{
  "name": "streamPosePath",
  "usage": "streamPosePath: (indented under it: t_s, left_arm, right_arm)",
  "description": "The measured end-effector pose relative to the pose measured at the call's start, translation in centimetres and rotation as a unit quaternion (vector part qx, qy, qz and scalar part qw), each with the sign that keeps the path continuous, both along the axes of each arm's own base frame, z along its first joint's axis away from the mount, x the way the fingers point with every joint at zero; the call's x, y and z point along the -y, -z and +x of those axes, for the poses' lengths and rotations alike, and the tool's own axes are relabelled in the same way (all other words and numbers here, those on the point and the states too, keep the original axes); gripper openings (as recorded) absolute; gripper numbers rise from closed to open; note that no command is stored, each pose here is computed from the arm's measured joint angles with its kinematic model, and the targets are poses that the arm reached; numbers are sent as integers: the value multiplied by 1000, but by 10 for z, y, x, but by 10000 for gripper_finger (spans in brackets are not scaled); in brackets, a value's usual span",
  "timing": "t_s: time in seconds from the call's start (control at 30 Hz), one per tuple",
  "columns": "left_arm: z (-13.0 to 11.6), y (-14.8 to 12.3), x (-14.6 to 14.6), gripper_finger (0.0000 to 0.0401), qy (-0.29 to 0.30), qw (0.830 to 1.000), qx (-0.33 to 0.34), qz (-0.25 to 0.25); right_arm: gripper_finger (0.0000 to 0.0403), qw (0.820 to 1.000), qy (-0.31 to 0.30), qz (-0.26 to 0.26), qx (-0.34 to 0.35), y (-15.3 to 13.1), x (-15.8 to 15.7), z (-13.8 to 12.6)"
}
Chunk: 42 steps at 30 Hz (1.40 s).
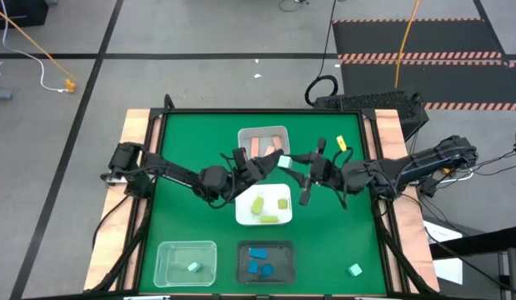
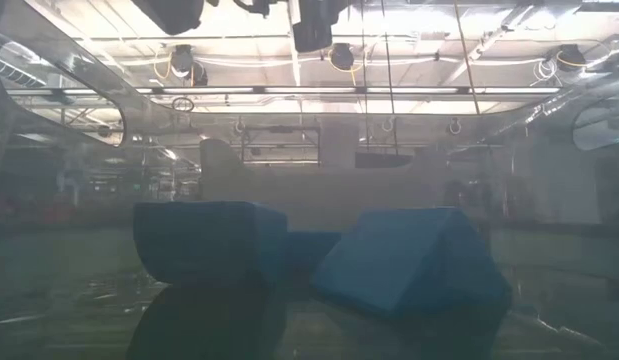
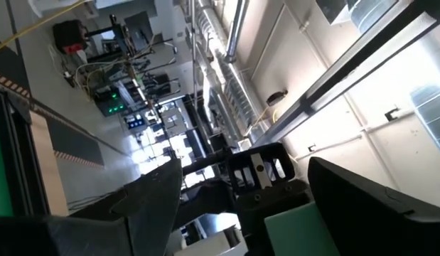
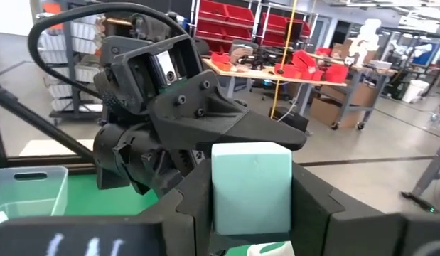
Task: Sort & place blocks by color
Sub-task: Put the left light blue block into the transparent bin
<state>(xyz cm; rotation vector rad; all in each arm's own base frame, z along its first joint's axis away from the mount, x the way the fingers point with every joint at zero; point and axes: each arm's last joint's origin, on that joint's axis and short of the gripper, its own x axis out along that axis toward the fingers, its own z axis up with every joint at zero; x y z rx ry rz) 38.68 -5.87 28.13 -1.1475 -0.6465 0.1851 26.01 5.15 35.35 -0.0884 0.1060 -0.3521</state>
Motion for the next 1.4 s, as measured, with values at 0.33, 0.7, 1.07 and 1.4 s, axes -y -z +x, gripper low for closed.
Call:
streamPosePath:
  t_s: [0.33, 0.7, 1.07, 1.4]
  left_arm:
    - [3, 0, -21, 305, -4, 1000, 9, -9]
    - [6, -2, -41, 305, 67, 996, 46, -20]
    - [8, -2, -42, 271, 134, 990, 50, -16]
    - [9, 0, -38, 163, 175, 984, 39, -1]
  right_arm:
    - [113, 999, 45, -8, -5, 1, 4, 0]
    - [113, 995, 103, -18, -2, 0, 8, -1]
    - [113, 1000, 19, 2, -4, 4, 16, 7]
    - [113, 995, -57, -50, -58, 6, 19, 1]
